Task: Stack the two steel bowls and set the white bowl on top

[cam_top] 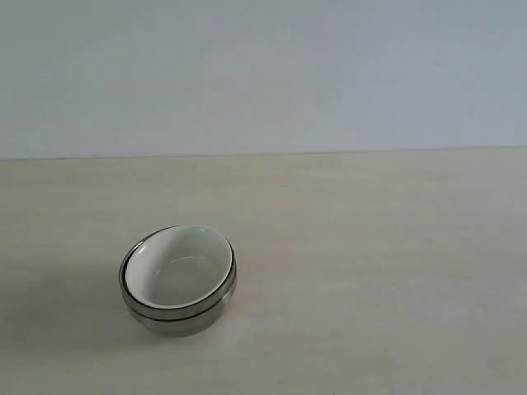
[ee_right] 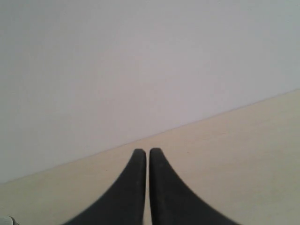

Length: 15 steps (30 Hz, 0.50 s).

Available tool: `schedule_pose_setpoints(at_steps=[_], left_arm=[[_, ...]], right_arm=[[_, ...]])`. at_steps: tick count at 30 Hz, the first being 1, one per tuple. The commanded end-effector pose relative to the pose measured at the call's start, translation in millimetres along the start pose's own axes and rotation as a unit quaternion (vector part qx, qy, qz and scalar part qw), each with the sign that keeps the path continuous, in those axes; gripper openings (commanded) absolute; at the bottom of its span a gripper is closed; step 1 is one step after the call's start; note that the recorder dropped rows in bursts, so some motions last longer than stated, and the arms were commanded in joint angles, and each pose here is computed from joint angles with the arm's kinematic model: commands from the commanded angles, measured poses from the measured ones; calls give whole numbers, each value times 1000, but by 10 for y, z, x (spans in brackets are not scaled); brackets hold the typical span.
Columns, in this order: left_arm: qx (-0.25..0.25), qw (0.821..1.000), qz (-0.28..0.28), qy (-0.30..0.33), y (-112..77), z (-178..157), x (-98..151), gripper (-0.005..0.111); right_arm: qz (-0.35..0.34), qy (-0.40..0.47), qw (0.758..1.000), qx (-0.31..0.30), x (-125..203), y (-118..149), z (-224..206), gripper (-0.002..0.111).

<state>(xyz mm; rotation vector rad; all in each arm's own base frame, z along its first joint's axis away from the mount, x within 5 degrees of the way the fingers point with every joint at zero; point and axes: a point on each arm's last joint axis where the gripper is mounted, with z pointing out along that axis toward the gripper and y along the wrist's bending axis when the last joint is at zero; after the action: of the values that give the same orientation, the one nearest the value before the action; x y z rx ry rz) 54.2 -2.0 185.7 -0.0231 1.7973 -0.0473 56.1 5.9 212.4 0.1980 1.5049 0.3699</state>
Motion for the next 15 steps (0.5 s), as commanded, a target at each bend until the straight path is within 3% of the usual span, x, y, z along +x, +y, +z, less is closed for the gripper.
schedule_pose_setpoints(at_steps=[1, 13, 15], left_arm=[[2, 1000, -2, -4, -2, 1, 2, 4], [2, 1000, -2, -4, -2, 1, 2, 4], [2, 1000, -2, -4, -2, 1, 2, 4]], right_arm=[[4, 2, 1000, 1, 17, -6, -2, 0], [4, 0, 1000, 1, 13, -6, -2, 0], [-44, 2, 999, 3, 17, -9, -2, 0]])
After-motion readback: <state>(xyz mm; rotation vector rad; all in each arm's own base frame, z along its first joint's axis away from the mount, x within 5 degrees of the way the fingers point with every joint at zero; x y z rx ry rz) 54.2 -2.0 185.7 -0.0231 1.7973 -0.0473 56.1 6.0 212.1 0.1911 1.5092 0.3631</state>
